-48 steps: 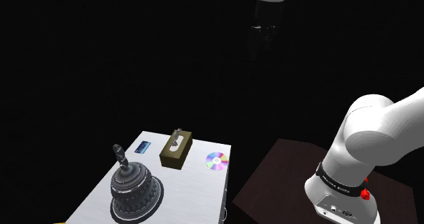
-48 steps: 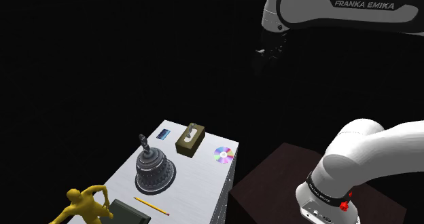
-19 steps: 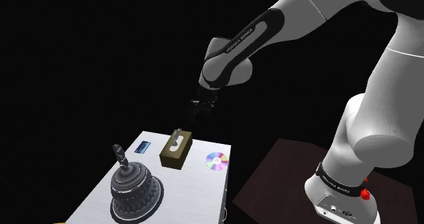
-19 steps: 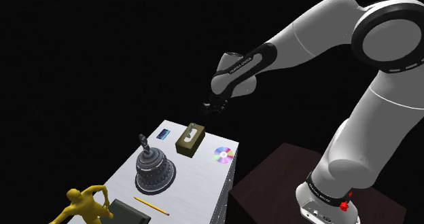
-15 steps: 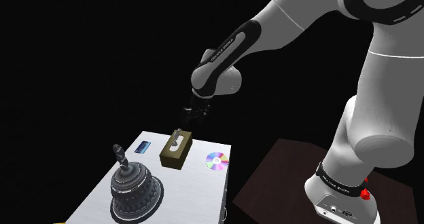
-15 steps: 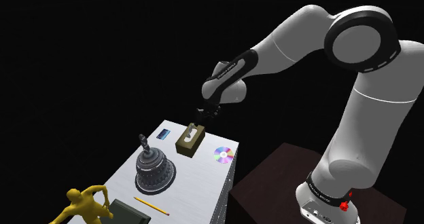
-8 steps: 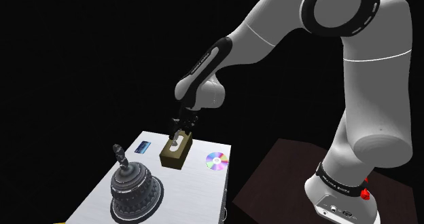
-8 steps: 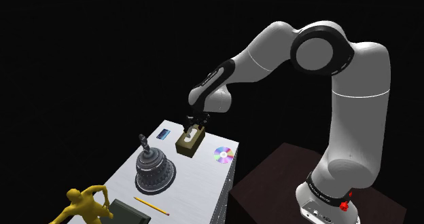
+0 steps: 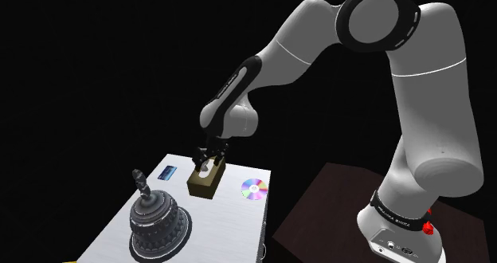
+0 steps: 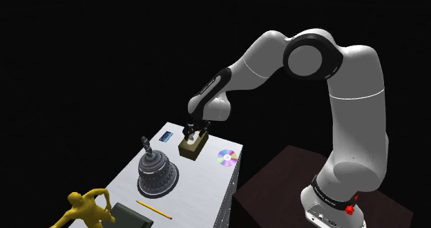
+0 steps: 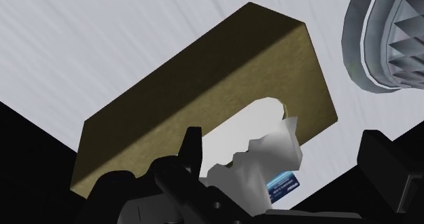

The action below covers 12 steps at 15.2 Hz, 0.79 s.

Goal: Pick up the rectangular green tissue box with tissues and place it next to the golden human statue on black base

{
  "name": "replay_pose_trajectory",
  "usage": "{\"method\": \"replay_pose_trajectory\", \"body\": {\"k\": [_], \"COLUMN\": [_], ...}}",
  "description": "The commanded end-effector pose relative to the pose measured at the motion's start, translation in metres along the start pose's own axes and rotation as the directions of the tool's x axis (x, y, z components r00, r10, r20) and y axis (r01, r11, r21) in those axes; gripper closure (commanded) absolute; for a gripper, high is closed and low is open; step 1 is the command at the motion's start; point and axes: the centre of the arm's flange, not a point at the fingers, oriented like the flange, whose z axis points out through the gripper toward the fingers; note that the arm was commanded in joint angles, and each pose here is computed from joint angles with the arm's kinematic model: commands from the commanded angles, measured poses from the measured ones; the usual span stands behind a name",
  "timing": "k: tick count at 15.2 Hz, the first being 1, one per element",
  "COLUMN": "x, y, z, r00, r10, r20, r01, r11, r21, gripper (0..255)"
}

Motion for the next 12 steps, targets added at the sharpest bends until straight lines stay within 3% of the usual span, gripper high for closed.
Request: {"method": "replay_pose_trajectory", "body": {"k": [1,5,6,12], "x": [0.0004,0.0004,0.0004,0.001], "y": [-0.0001,-0.0001,-0.0001,0.0], "z": [0.0013,0.0013,0.0013,0.001], "r00": [1.0,1.0,1.0,1.0], "r10": [0.0,0.0,0.0,0.0], "r20": [0.0,0.0,0.0,0.0], "r01": [0.0,0.0,0.0,0.0], "r11": [1.0,1.0,1.0,1.0], "r21": [0.0,0.0,0.0,0.0], "gripper": [0,0,255,255]}}
